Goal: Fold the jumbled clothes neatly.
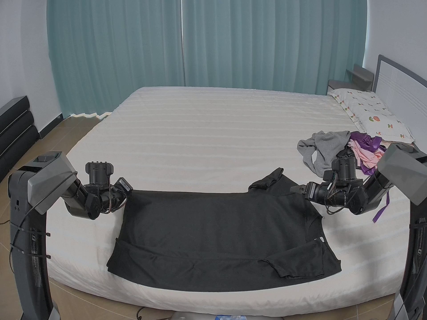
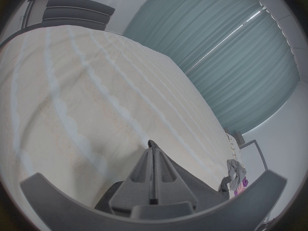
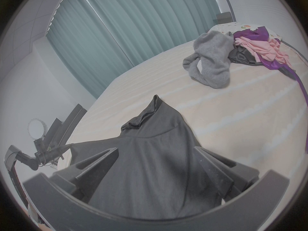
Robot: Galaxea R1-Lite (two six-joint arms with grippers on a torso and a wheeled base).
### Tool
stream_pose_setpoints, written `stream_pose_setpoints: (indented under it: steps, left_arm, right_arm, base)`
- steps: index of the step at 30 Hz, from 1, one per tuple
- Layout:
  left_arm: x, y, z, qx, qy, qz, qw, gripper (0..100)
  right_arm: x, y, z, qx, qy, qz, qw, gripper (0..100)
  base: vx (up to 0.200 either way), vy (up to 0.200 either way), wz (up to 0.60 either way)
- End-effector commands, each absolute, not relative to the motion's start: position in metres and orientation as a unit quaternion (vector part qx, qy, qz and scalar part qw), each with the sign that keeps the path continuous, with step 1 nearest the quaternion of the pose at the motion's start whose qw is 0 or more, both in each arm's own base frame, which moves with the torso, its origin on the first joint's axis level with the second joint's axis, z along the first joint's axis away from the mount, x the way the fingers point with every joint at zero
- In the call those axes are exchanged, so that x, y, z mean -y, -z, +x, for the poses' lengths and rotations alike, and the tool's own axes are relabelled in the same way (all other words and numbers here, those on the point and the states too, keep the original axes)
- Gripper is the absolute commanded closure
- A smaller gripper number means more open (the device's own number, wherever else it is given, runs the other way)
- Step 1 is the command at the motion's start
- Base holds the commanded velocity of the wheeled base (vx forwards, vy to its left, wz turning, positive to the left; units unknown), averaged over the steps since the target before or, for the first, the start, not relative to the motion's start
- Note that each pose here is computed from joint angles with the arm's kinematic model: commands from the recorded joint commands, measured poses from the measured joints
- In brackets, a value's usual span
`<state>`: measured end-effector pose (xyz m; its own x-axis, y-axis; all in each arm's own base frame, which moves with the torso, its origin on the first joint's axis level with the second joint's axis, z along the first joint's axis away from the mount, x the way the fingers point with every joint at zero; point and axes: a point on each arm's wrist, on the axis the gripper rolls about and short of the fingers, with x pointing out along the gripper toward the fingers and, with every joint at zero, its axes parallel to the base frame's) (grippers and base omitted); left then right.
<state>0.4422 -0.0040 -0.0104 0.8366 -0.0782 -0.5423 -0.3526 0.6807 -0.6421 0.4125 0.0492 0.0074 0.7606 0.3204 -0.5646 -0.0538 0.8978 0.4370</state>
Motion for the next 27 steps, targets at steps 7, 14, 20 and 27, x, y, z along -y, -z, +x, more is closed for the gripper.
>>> stream_pose_setpoints:
  steps: [7, 14, 20, 27]
  left_arm:
    - [0.004, 0.014, 0.439, -0.281, -0.080, -0.392, 0.872, 100]
    - [0.003, 0.013, 0.440, -0.280, -0.081, -0.393, 0.872, 100]
    - [0.002, 0.013, 0.440, -0.280, -0.081, -0.392, 0.873, 100]
    - [0.002, 0.013, 0.440, -0.280, -0.080, -0.392, 0.872, 100]
  right_arm:
    - [-0.060, 0.033, 0.462, -0.346, -0.079, 0.191, 0.915, 0]
    - [-0.056, 0.027, 0.478, -0.323, -0.072, 0.193, 0.924, 0]
    - [-0.051, 0.029, 0.488, -0.319, -0.064, 0.197, 0.925, 0]
    - [-0.051, 0.037, 0.492, -0.324, -0.057, 0.218, 0.919, 0]
  base:
    - [0.000, 0.000, 0.00]
    - [0.000, 0.000, 0.00]
    - [0.000, 0.000, 0.00]
    - [0.000, 0.000, 0.00]
